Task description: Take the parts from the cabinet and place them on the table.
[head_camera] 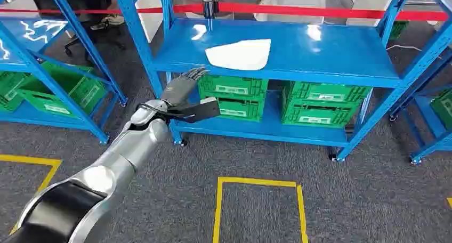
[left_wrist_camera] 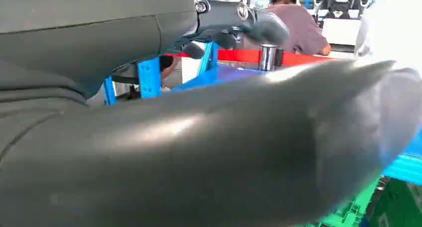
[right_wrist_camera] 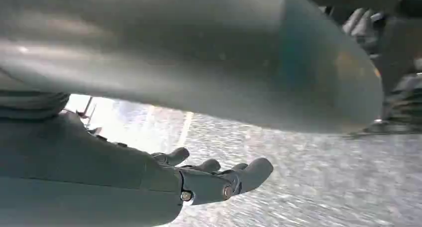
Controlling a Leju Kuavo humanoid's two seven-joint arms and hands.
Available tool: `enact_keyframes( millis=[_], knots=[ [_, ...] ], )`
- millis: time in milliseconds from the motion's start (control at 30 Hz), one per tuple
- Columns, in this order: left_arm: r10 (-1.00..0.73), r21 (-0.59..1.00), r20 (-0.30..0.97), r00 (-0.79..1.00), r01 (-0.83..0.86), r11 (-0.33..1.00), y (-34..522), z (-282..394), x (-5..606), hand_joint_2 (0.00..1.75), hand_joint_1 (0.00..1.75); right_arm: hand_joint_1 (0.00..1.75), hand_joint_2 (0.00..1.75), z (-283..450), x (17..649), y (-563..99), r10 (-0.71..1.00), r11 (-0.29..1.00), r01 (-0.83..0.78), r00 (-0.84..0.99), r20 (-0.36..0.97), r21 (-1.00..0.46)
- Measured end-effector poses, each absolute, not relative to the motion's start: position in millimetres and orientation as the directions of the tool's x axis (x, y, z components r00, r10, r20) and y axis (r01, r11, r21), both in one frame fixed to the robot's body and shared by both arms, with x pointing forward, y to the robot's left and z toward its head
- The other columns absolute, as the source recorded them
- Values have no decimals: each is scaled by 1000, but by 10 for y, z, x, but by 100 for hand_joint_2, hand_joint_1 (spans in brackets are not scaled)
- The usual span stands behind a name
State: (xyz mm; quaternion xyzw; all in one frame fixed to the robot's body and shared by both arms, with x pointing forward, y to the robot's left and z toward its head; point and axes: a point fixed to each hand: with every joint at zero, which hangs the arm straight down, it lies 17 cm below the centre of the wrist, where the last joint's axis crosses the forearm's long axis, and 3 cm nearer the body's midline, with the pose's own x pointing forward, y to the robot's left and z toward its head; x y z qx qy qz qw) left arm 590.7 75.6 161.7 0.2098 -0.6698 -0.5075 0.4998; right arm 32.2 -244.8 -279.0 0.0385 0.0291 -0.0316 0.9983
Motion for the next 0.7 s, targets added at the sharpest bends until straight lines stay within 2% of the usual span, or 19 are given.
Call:
enact_keyframes(
  millis=[267, 700],
  knots=[
    [-798, 888, 459, -390, 246, 390, 853, 1465, 5881, 0, 0, 0, 0, -2792, 300, -2472, -59, 995, 64, 996, -62, 73],
    [-780, 884, 467, -417, 246, 398, 704, 1535, 5850, 0, 0, 0, 0, -2792, 322, -2515, -55, 996, 59, 997, -60, 68]
  ],
)
